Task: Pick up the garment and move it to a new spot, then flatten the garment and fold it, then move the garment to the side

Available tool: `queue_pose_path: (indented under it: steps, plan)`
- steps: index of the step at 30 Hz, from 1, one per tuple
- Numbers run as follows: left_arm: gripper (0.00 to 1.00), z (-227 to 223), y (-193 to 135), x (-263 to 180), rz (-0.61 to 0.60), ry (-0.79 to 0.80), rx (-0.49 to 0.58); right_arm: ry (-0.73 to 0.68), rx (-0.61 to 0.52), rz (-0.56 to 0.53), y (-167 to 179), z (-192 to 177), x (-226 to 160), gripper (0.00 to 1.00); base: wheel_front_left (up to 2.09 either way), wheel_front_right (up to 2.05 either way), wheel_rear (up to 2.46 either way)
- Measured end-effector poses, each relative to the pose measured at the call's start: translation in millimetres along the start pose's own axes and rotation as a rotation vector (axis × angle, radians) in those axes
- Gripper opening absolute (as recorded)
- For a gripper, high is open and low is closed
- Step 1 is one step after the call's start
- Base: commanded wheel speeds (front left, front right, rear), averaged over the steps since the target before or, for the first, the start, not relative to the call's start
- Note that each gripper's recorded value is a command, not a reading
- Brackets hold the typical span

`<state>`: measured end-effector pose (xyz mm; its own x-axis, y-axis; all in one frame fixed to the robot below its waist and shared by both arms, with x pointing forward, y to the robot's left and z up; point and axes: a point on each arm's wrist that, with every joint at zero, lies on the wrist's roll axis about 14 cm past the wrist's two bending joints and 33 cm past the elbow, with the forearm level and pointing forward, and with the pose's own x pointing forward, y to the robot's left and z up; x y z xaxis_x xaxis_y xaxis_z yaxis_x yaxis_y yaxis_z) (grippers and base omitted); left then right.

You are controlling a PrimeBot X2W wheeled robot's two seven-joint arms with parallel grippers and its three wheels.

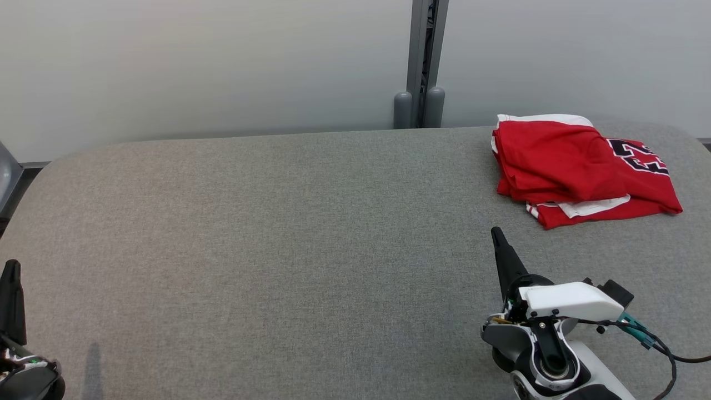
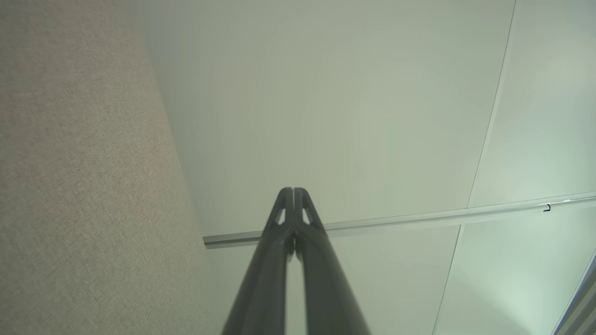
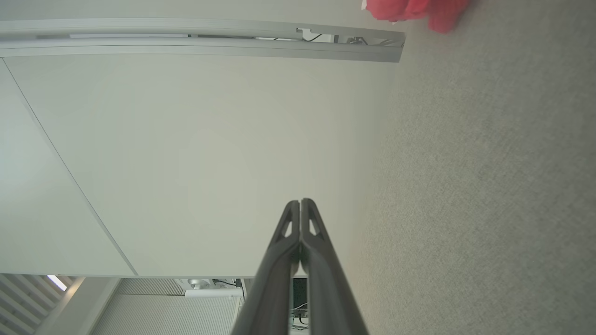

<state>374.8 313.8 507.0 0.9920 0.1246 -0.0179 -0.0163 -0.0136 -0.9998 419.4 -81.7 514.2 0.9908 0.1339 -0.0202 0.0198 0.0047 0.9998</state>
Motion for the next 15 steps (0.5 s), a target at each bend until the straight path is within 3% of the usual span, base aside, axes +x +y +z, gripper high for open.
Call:
queue_pose_path:
  steps: [15]
  plan:
    - [0.0, 0.2, -0.4, 0.3, -0.001, -0.001, 0.002, 0.0, 0.0, 0.0, 0.0, -0.1, 0.0, 0.0, 0.0, 0.0, 0.0]
